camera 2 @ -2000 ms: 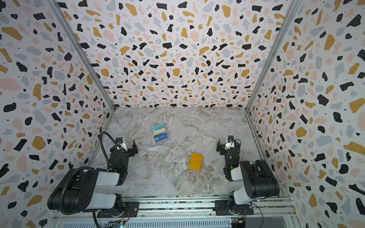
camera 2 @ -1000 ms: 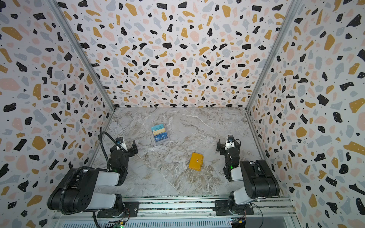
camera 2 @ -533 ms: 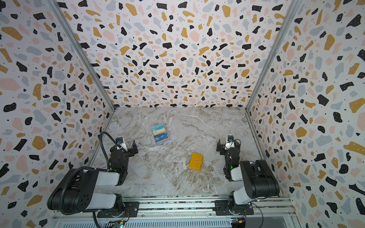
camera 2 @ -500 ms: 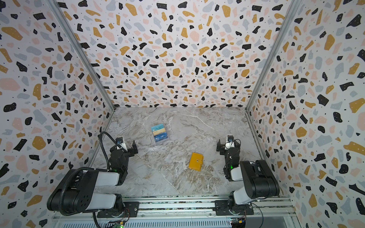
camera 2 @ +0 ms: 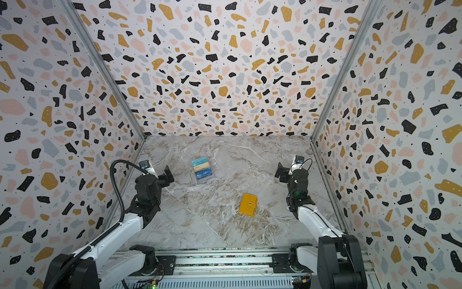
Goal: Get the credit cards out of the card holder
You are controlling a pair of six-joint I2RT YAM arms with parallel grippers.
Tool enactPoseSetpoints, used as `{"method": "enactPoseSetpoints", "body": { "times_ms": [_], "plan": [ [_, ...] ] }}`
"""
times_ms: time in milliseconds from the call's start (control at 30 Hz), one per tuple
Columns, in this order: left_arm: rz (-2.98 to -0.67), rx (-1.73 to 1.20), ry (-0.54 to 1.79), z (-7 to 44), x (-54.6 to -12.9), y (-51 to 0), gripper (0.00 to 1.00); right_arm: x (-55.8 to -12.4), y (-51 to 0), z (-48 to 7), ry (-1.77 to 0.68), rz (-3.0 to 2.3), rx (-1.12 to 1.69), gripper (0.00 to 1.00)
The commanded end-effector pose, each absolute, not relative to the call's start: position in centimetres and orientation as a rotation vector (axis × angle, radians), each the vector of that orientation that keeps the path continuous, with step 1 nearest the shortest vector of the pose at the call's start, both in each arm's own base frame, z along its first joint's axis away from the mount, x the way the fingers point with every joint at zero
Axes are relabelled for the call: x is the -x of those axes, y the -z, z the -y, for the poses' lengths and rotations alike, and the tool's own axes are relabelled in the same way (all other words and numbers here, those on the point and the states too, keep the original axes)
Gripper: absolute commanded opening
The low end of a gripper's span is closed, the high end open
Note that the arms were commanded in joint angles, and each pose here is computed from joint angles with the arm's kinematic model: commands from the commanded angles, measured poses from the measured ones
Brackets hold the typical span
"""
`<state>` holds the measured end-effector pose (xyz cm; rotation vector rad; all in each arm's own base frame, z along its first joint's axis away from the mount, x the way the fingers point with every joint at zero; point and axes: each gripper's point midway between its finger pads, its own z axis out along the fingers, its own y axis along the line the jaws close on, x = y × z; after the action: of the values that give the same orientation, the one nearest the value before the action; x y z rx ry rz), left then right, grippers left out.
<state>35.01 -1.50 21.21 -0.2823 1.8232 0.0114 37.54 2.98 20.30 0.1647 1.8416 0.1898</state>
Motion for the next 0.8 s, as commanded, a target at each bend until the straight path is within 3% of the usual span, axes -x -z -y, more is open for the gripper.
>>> {"method": "enactPoseSetpoints", "body": {
  "times_ms": [0, 267, 533, 767],
  "plan": [
    [-1.998, 0.206, 0.21, 5.4, -33.9, -20.0, 1.0, -35.1, -18.8, -5.8, -0.359, -2.03, -0.176, 0.99],
    [-2.159, -0.021, 0.619, 14.5, -30.5, -18.2, 0.98, -30.9, -19.5, -11.1, -0.663, -2.163, 0.043, 0.99],
    [-2.21, -0.171, 0.909, 20.9, -26.3, -16.3, 0.9, -26.4, -14.6, -13.8, -0.782, -2.392, 0.123, 0.86],
    [-2.235, -0.237, 1.006, 24.1, -24.7, -14.5, 0.81, -23.6, -9.3, -15.0, -0.795, -2.557, 0.109, 0.68]
  ]
}}
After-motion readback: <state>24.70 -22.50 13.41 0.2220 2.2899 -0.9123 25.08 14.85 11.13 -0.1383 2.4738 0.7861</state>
